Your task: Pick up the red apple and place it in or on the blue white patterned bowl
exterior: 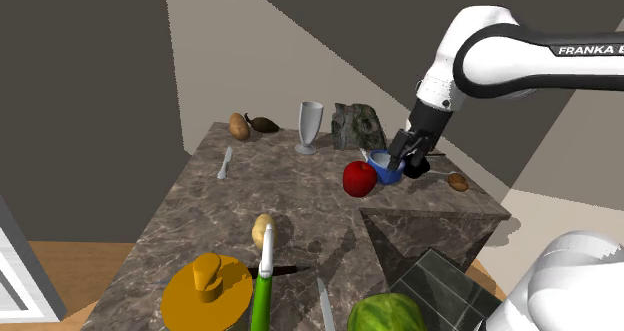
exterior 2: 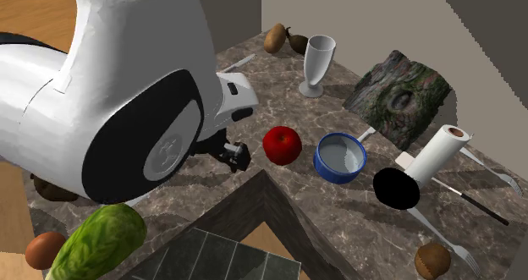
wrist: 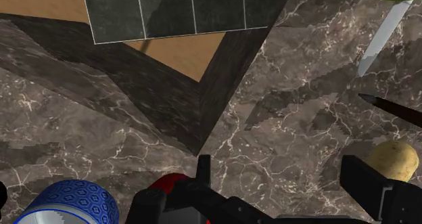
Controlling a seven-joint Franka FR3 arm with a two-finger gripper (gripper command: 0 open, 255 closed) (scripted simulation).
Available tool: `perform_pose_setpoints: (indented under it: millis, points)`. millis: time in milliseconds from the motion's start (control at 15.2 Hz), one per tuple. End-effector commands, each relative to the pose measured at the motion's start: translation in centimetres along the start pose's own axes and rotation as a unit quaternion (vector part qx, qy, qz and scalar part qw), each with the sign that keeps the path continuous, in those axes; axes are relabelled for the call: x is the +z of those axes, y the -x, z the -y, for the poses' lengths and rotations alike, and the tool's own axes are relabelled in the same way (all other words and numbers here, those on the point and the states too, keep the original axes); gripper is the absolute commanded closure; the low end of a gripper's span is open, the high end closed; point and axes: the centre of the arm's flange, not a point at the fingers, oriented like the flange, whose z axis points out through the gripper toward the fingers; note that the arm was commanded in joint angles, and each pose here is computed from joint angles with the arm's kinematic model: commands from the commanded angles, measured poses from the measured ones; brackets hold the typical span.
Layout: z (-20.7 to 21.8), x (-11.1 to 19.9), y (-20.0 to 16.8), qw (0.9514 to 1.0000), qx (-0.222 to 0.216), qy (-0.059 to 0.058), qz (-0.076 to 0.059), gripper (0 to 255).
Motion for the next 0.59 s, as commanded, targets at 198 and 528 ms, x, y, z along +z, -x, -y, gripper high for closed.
perform_pose_setpoints:
  millis: [198,528]
  points:
    - [-2.3,3.6,-3.4,0.998,0.015,0.023,-0.058,0]
    - [-4.6,6.8,-6.8,0.9921,0.029,0.045,-0.113,0]
